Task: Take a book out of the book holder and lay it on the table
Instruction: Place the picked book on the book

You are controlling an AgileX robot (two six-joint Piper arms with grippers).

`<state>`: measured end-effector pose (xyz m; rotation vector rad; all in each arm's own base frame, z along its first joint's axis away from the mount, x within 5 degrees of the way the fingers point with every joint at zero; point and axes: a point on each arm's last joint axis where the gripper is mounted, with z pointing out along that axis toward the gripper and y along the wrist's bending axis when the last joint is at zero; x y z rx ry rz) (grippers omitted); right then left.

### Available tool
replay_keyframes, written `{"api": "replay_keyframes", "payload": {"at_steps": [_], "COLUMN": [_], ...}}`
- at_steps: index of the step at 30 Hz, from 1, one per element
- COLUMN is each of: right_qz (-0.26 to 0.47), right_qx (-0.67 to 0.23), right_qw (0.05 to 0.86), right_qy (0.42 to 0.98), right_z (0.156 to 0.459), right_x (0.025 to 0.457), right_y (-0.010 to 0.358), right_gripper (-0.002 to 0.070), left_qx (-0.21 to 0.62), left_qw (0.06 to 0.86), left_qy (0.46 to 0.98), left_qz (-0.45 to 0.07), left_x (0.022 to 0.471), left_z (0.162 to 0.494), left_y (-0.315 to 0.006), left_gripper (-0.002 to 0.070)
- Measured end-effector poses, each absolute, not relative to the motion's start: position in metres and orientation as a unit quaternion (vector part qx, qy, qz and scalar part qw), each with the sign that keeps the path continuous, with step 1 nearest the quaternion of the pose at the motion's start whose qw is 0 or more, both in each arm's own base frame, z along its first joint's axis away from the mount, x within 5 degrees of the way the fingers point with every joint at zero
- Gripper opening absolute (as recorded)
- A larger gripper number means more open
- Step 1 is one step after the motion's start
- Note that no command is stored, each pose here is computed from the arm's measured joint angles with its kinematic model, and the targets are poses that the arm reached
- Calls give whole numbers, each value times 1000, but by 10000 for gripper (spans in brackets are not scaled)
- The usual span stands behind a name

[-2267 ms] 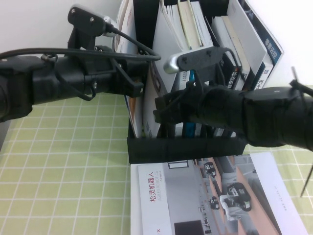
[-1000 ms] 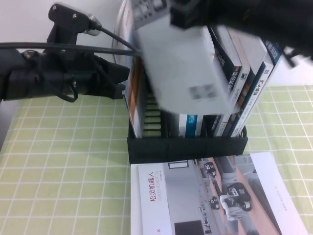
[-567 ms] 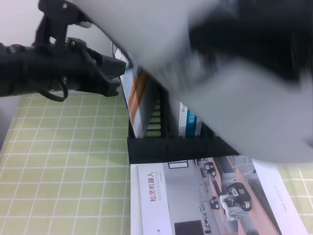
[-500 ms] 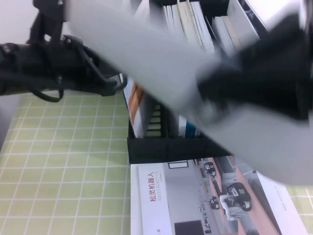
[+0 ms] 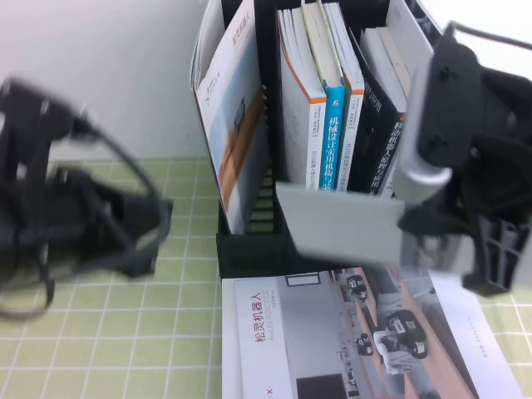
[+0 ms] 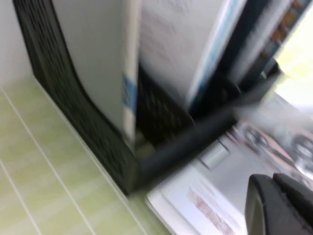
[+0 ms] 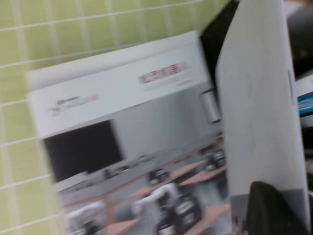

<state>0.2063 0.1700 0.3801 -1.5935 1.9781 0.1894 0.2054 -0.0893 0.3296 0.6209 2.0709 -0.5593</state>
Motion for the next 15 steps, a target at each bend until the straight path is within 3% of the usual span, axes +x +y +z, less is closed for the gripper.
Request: {"api": "replay_keyframes", "payload": {"at_steps": [10, 15], "right_qz": [-45, -105], "right_qx": [-637, -695], "right_qw": [385, 385], "right_qy": [666, 599], "right_z": [378, 335], "right_x": [203, 178], "right_y": [205, 227], "right_gripper": [14, 14], "left_qx": [210, 184], "left_qw": [416, 439], "left_qy": [853, 848], "left_qz": [-238, -231], "left_x": [140, 123], "left_z": [286, 293], "left_y": [-73, -65], "left_gripper": [-3, -3]}}
